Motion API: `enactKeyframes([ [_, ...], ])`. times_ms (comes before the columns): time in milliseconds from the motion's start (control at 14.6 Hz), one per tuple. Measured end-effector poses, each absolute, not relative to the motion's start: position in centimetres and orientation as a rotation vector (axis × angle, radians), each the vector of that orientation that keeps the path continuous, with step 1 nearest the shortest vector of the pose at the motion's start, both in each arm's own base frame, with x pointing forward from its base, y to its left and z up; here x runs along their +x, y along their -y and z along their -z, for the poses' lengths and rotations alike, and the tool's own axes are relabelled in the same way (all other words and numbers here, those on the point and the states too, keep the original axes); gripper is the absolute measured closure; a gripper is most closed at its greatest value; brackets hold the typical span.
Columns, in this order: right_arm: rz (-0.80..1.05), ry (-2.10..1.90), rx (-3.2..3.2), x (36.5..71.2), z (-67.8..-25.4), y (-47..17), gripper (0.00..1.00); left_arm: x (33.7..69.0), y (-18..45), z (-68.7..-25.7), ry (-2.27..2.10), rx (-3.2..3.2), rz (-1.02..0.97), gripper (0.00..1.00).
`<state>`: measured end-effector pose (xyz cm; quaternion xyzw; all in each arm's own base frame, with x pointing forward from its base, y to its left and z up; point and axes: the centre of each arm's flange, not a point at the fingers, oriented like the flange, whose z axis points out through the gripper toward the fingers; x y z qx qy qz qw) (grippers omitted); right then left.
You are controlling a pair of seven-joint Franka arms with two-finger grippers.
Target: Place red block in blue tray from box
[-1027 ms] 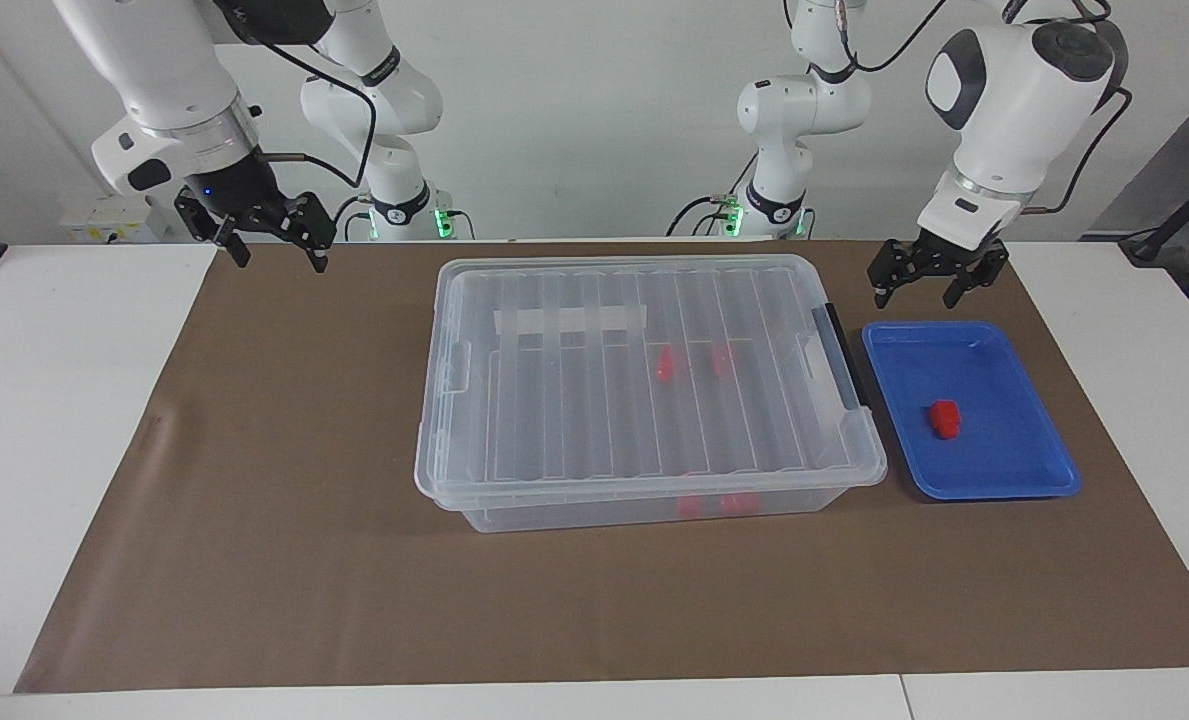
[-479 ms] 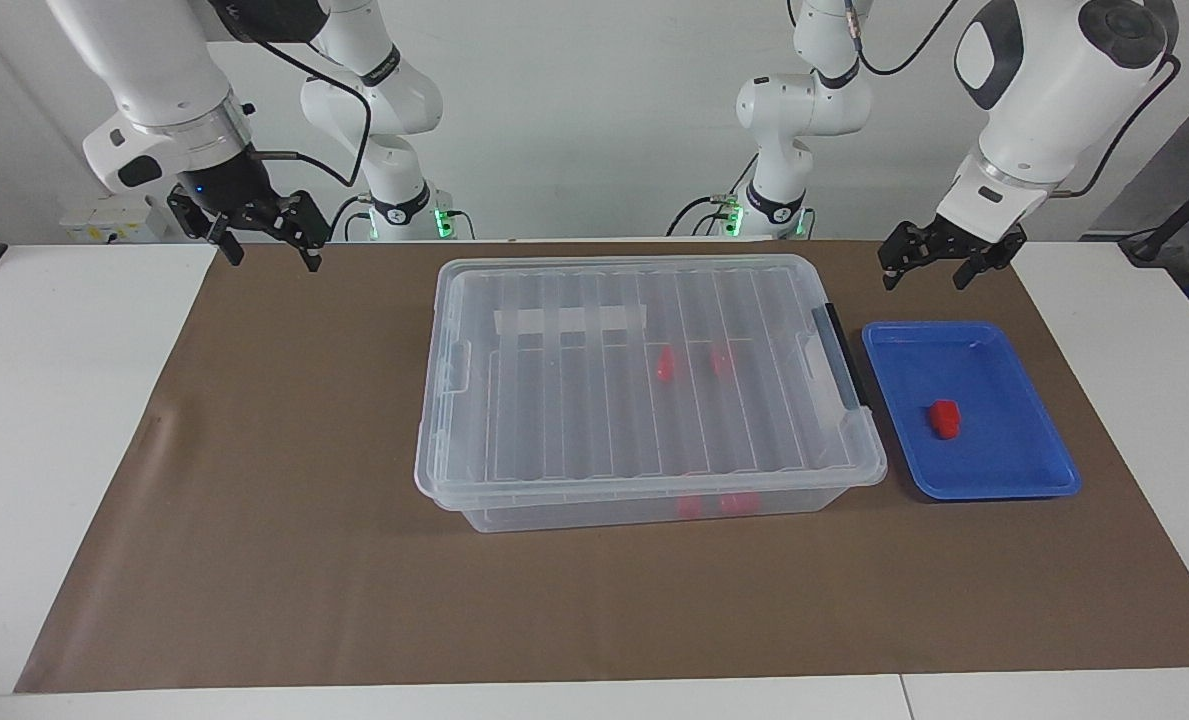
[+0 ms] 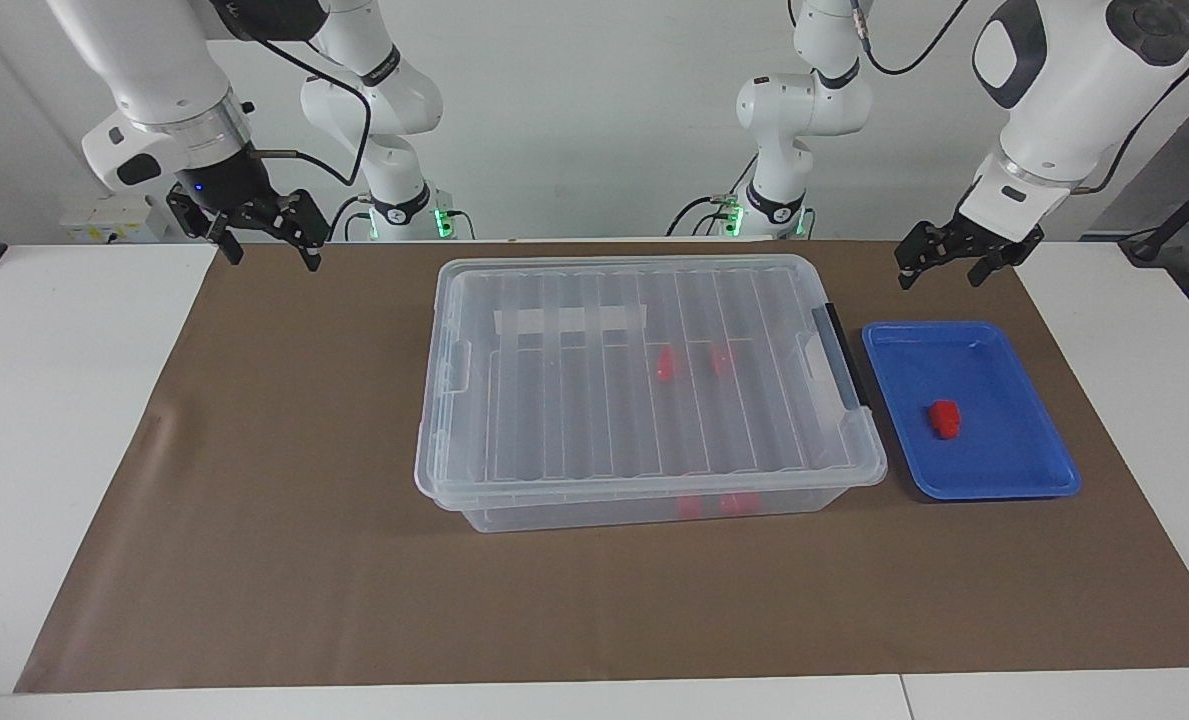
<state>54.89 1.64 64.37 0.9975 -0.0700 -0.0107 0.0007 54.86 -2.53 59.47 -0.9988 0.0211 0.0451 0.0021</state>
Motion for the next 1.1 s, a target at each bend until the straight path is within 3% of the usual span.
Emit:
enactKeyframes([
  [1096, 0.089, 0.277, 3.123, 54.4, -64.4, 0.4, 0.0, 53.5, 3.8, -61.2, -0.106, -3.132, -0.153, 0.0],
])
